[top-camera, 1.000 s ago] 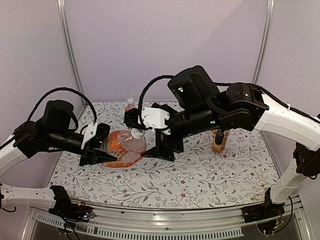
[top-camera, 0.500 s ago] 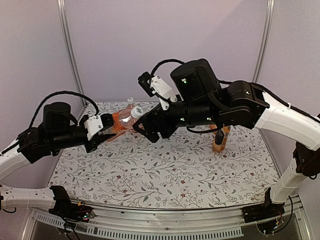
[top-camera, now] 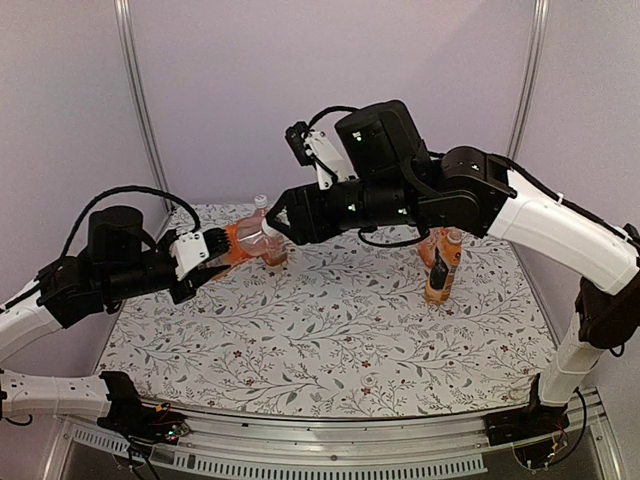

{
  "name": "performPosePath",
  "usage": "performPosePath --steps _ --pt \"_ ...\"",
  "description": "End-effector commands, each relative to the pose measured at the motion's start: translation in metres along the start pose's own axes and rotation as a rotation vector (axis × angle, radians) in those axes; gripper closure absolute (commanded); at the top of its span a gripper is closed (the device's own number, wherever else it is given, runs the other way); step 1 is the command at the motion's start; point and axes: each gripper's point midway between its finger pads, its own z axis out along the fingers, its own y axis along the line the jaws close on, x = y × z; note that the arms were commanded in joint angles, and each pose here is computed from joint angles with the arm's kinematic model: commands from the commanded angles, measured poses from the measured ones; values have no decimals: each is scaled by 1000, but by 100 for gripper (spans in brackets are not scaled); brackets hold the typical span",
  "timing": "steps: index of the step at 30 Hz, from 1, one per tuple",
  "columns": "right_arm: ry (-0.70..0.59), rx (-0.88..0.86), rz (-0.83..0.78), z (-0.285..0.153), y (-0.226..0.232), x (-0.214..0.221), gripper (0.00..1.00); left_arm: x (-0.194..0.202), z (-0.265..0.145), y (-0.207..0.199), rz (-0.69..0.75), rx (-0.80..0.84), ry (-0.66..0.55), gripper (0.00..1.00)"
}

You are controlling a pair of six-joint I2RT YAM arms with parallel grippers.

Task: Unscrew the bottle caps

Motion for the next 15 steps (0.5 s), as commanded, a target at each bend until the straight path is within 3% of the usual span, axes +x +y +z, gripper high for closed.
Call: performPosePath --steps 1,8,10,13,15 --pt "22 -72 24 9 12 -2 47 -6 -1 -2 13 1 -30 85" --pt "70 -87 24 17 14 11 52 -5 0 -2 10 -1 -30 85" --pt "76 -81 25 18 13 13 65 -6 1 -3 6 1 -32 85" --pt "77 -85 21 16 14 14 94 -6 0 -5 -1 8 -39 85" --pt "82 -94 5 14 15 16 100 -8 -1 -7 -13 22 -48 85"
